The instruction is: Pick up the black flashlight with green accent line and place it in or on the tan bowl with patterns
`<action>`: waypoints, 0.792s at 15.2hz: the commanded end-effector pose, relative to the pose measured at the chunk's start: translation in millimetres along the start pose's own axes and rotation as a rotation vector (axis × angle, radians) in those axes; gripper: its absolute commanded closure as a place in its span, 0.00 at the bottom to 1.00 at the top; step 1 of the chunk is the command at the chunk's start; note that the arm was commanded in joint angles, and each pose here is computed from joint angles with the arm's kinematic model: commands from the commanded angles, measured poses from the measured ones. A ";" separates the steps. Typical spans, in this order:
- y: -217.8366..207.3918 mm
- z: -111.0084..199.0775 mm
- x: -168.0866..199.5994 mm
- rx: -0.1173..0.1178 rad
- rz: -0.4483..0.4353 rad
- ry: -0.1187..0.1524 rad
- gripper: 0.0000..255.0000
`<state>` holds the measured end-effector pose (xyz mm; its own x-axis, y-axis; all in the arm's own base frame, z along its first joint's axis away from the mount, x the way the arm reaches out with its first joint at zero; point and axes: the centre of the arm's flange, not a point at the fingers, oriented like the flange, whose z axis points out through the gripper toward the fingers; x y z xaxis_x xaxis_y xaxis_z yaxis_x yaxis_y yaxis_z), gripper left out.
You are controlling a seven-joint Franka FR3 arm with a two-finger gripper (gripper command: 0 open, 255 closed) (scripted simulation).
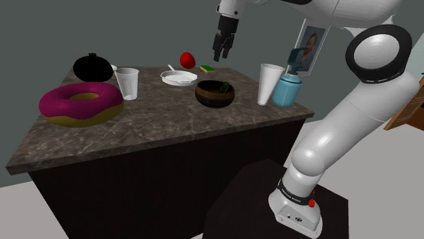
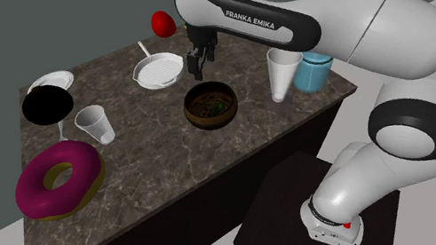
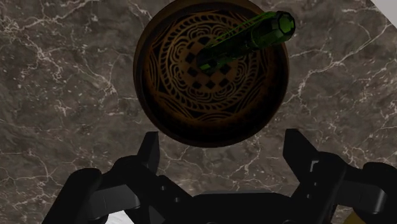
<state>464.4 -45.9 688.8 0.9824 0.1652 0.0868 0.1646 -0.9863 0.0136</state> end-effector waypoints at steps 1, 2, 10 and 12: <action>0.0 -13.2 0.0 0.000 0.000 0.000 0.00; 0.0 -26.4 0.0 0.000 0.000 0.000 0.00; 0.0 -50.0 0.0 0.000 0.000 0.000 0.00; 0.0 -50.0 0.0 0.000 0.000 0.000 0.00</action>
<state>460.0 -46.0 738.6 0.9824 0.1652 0.0869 0.1646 -0.9863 0.0136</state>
